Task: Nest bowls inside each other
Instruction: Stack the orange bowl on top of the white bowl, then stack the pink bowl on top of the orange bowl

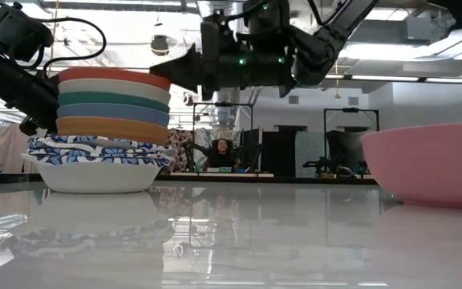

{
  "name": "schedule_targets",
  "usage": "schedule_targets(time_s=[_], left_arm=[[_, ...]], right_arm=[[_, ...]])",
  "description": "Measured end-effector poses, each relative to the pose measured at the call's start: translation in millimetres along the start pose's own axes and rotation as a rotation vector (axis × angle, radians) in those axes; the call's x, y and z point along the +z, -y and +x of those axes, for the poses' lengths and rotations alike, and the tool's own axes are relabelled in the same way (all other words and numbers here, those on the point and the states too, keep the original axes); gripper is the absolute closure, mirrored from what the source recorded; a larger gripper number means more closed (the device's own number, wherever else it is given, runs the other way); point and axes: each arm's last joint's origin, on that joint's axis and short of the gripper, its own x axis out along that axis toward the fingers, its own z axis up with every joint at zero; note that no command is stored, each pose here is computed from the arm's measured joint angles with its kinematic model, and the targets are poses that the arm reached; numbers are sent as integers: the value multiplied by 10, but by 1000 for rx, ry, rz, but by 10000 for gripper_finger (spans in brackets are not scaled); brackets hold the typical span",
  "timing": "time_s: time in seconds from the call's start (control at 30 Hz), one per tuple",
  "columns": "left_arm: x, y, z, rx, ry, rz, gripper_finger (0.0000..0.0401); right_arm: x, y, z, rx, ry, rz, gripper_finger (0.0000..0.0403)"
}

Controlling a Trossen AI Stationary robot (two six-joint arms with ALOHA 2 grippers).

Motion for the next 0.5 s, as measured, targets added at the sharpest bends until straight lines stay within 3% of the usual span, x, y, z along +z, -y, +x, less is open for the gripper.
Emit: schedule_targets(time_s=[0.17,0.5], left_arm=[[0,0,0,0,0,-1,401],[1,0,-1,-1,1,-10,401]], right_arm=[[133,-6,-29,-1,32,-16,390],[100,-20,-42,2,-39,0,390]])
